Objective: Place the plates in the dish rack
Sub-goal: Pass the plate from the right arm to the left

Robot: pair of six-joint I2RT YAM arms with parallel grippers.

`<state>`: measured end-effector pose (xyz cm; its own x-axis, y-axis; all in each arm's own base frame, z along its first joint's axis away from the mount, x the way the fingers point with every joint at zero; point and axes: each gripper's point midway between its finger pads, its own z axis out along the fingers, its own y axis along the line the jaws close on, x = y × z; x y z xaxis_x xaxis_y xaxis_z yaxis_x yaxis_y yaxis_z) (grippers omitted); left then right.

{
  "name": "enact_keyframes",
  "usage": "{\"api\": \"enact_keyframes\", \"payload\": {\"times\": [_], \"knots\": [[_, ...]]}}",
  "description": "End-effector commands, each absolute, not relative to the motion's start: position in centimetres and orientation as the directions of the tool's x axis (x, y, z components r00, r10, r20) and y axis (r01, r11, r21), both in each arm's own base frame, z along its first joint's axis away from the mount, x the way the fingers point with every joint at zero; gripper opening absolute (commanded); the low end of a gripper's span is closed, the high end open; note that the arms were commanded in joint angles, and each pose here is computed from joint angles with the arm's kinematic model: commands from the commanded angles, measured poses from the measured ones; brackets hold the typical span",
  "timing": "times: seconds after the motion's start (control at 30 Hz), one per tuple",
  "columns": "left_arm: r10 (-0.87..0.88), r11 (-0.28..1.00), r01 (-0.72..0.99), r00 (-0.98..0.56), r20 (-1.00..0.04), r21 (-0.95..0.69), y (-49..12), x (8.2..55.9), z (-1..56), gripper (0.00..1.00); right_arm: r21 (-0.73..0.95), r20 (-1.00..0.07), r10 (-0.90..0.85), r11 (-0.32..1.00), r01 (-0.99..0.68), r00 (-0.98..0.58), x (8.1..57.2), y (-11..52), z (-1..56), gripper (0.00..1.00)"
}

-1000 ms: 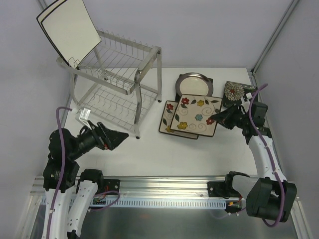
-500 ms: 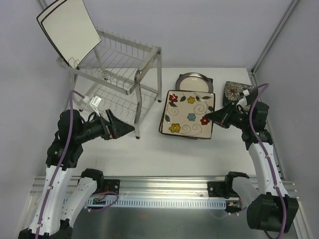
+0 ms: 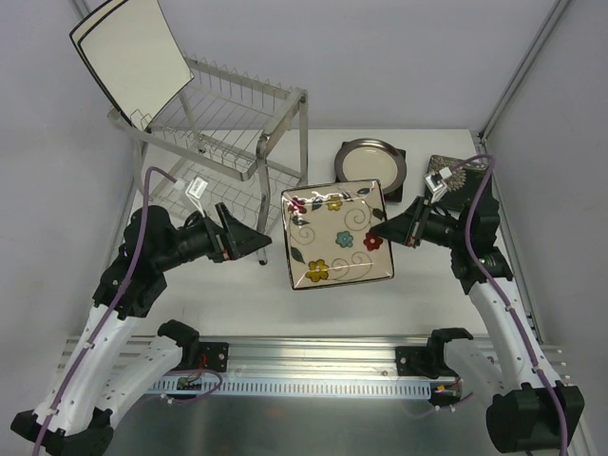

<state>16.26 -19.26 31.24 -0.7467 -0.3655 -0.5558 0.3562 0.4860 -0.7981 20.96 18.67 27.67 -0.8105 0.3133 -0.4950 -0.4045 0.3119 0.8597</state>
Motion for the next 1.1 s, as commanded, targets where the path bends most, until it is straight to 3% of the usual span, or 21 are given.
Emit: {"api": "enact_keyframes", "payload": {"times": [0.0,0.63,0.9,1.07], "knots": [[-0.413,0.458,0.376,-0.713,-0.567,-0.806,-20.4,17.2,32.2,0.95,0.758,-0.651,0.269,0.18,-0.627,-0.71,18.4,19.8,34.1,0.01],[-0.412,0.385,0.491,-0.666,-0.622,-0.781,-24.9,16.5,32.8,0.78,0.684,-0.713,0.284,0.081,-0.725,-0.64,16.5,21.3,37.7,0.01],[-0.425,0.359,0.49,-0.672,-0.606,-0.795,-25.4,16.1,32.9,0.6,0.676,-0.714,0.312,0.076,-0.733,-0.626,16.9,21.4,38.0,0.0],[-0.422,0.34,0.491,-0.682,-0.597,-0.802,-25.7,15.9,32.9,0.56,0.675,-0.714,0.318,0.074,-0.734,-0.624,17.1,21.6,38.1,0.0]]}}
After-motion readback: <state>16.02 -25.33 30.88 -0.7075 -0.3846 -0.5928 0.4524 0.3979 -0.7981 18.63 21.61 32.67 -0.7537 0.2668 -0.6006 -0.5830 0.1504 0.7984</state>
